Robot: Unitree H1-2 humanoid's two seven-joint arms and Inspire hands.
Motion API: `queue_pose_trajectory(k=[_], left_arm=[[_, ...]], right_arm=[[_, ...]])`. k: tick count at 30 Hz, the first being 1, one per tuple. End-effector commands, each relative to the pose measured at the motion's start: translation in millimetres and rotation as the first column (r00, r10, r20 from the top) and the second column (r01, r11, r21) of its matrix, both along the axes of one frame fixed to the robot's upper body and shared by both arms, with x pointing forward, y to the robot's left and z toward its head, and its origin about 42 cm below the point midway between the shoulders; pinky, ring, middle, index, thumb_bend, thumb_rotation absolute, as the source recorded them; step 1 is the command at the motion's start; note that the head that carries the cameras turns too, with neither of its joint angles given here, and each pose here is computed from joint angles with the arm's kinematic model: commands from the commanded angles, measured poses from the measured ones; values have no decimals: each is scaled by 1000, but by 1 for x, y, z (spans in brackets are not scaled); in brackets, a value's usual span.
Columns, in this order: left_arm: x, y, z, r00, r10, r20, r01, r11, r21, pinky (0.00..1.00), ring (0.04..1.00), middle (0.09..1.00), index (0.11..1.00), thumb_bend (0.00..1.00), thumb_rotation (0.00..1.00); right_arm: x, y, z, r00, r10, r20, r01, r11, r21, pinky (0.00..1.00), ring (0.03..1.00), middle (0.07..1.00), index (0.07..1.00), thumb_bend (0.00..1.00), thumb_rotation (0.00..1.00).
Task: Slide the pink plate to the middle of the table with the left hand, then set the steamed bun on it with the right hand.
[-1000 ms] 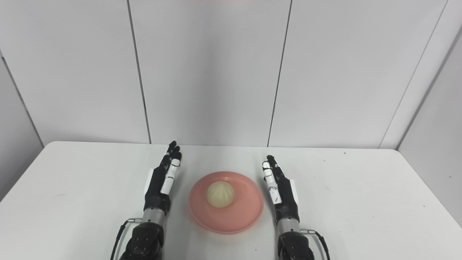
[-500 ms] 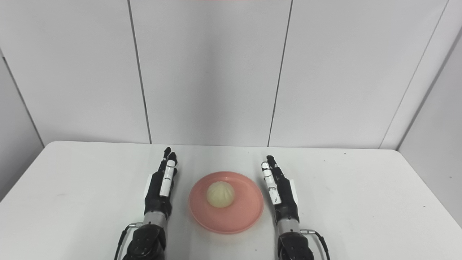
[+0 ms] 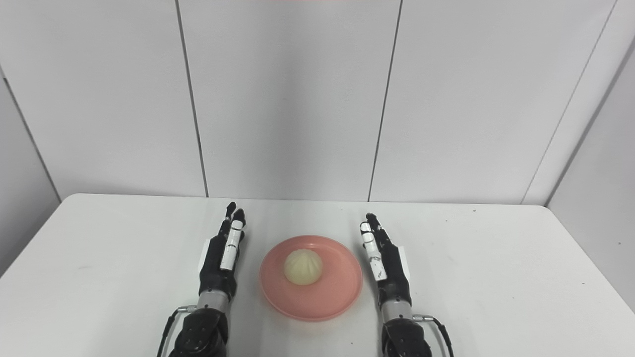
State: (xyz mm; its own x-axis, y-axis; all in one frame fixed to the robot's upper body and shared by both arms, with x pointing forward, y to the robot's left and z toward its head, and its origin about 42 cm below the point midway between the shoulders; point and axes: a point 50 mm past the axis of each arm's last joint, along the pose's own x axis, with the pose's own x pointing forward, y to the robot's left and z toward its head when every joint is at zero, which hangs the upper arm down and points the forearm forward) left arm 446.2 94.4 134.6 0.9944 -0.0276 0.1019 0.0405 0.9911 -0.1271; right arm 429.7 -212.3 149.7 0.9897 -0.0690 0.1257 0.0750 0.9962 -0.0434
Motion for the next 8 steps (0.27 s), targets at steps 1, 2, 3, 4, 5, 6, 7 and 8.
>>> queue_pose_trajectory(k=[1,2,3,4,5,6,7,8], left_arm=[[4,-2,11,999,-11,44,11,1000,6,994,979,980,969,592,856],[4,-1,11,999,-13,42,13,1000,6,997,981,982,973,593,858],[4,-1,11,999,-13,41,13,1000,5,999,982,982,975,588,860],[4,-1,12,999,-12,42,12,1000,2,1000,981,982,976,586,859],[3,-1,12,999,-10,42,10,1000,3,998,976,977,975,586,852],[3,-1,12,999,-9,42,9,1000,5,993,971,972,973,590,851],[3,-1,12,999,-8,41,8,1000,8,991,968,971,972,590,852],[3,-1,12,999,-8,41,8,1000,10,988,965,968,971,591,854]], right_arm=[[8,0,19,998,-2,56,2,1000,1,941,924,940,896,766,952],[7,-1,18,998,-3,55,3,1000,0,942,926,940,898,765,950],[7,-1,18,999,-4,54,4,1000,0,940,928,941,900,764,952],[7,-1,18,999,-6,54,6,1000,0,939,929,941,900,762,953],[7,-1,17,999,-6,54,6,1000,1,934,928,937,899,761,951],[7,-1,17,999,-4,54,4,1000,2,933,930,937,900,765,949],[6,-1,16,998,-3,55,3,1000,3,936,933,939,902,771,949],[6,-1,16,998,-2,55,2,1000,3,935,934,939,903,779,948]])
